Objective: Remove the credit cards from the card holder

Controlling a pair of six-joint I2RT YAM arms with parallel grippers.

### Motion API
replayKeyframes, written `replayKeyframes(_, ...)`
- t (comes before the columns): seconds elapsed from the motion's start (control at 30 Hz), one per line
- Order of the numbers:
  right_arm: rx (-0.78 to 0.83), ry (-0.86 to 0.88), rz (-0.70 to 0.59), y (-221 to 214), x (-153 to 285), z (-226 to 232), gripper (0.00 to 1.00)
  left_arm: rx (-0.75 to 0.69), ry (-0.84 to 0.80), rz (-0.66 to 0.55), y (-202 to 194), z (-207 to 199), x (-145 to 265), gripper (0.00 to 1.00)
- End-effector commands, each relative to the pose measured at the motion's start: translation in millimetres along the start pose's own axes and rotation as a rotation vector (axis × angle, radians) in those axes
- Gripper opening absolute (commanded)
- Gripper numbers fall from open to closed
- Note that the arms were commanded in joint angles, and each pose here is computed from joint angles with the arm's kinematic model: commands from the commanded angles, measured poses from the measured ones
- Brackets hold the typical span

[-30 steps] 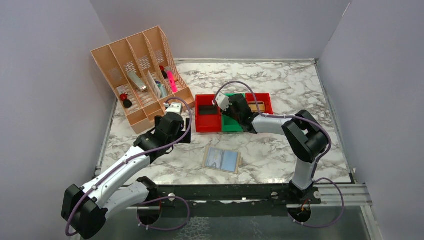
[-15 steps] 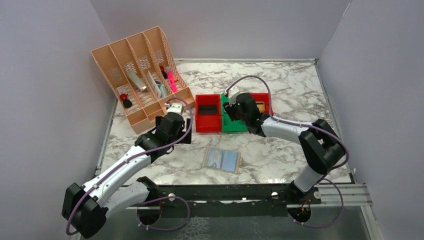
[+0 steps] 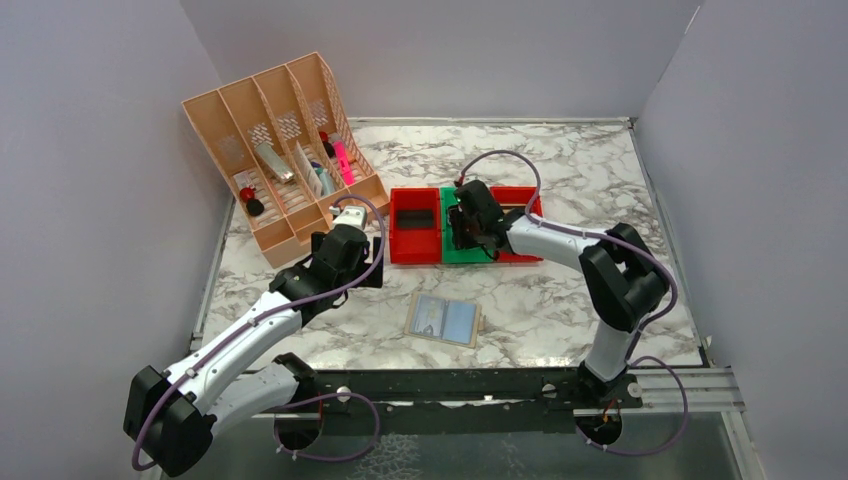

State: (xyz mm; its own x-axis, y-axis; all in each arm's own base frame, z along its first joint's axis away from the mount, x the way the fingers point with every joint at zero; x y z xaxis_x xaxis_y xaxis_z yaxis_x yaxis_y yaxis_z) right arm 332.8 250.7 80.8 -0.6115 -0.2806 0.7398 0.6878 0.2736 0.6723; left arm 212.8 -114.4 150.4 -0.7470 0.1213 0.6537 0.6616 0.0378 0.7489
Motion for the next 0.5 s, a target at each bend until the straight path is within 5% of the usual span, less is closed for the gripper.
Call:
replayKeyframes(0.0, -0.082, -0.1, 0.044, -4.8, -6.8, -8.2, 0.42, 0.012, -0.028, -0.029, 12.6, -5.0, 5.1, 0.99)
replayKeyframes(0.47, -0.121, -0.283, 0.002, 15.4, -40.7, -22.1, 0.45, 0.015, -0.014, -0.024, 11.8, -3.8, 3.7, 0.99)
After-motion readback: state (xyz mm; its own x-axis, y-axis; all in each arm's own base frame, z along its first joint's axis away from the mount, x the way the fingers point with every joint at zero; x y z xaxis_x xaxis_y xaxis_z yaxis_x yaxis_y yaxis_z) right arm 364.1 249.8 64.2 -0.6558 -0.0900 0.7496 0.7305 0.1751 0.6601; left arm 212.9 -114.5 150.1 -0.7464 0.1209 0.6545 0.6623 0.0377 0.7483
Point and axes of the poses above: each gripper's point midway between its finger pads, its own x axis back along the fingers, its own z axis along the line the jaws close on, y = z × x, the point moved 4 cm from there along x, back along the fingers, and after that the axes turned 6 degrees about x, right-handed, at the moved point
